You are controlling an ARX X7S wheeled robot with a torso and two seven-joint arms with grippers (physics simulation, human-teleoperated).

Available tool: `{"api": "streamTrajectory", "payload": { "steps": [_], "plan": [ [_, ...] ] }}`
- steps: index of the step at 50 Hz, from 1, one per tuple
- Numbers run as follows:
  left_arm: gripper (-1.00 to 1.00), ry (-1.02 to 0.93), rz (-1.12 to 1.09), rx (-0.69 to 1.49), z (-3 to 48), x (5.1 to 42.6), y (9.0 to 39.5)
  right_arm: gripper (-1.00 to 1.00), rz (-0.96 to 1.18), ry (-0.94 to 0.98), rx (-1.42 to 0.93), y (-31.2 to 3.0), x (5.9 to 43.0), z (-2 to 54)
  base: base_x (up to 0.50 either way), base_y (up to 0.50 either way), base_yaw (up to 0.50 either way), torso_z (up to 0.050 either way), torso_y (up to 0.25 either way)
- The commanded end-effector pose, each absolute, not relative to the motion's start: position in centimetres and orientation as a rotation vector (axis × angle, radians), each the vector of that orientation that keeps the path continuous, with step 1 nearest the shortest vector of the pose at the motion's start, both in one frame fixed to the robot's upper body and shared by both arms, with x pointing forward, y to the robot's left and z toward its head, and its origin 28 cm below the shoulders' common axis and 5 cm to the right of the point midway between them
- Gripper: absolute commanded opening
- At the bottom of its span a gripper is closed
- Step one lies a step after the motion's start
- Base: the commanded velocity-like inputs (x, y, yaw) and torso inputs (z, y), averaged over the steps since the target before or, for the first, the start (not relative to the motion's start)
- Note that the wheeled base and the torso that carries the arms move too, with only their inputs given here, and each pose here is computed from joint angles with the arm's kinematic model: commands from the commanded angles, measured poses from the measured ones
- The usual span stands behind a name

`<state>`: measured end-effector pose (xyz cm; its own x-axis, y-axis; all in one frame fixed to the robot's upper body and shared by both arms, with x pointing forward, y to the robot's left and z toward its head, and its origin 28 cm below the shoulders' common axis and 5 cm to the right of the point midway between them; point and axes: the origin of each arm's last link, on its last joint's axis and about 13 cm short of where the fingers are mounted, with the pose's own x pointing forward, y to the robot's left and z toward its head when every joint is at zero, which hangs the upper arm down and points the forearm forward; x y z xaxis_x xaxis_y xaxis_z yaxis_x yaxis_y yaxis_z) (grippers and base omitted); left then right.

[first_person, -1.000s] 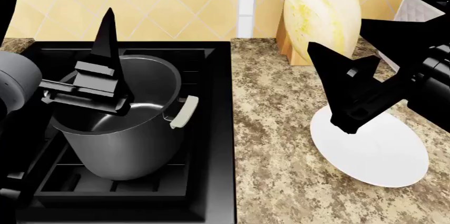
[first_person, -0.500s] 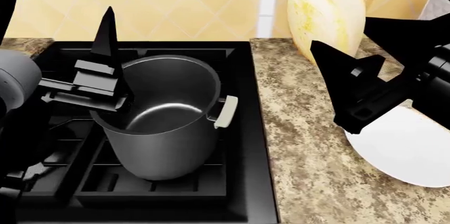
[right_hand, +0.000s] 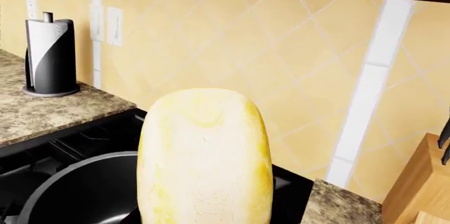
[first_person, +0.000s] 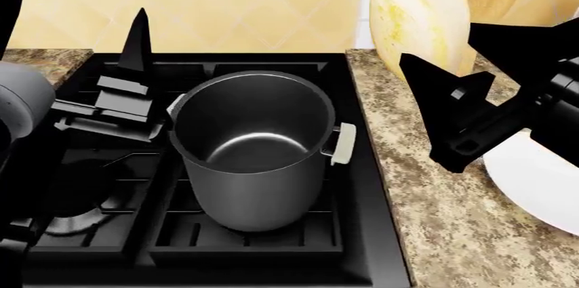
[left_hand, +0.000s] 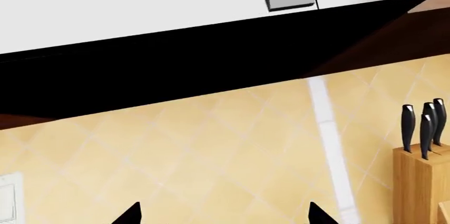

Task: Frozen meat rests on a plate on the counter. Retrieve the meat and place it in a pot on a burner. Then turn the burner on.

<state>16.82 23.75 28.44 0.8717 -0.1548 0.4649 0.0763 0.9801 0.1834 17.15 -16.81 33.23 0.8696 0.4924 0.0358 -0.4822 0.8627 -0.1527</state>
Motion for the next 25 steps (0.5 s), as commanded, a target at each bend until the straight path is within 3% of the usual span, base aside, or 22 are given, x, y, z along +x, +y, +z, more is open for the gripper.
{"api": "streamTrajectory", "payload": {
  "steps": [1,25],
  "plan": [
    [1.0,-0.498,-0.12,0.16,28.4,16.86,23.79,-1.0,0.512,-0.08,-0.156,-16.85,17.14,33.32,0.0,0.2,0.0,0.0,0.0],
    [1.0,-0.495,-0.118,0.159,28.28,17.0,23.75,-1.0,0.51,-0.074,-0.158,-16.87,17.36,33.17,0.0,0.2,0.0,0.0,0.0]
  ]
}}
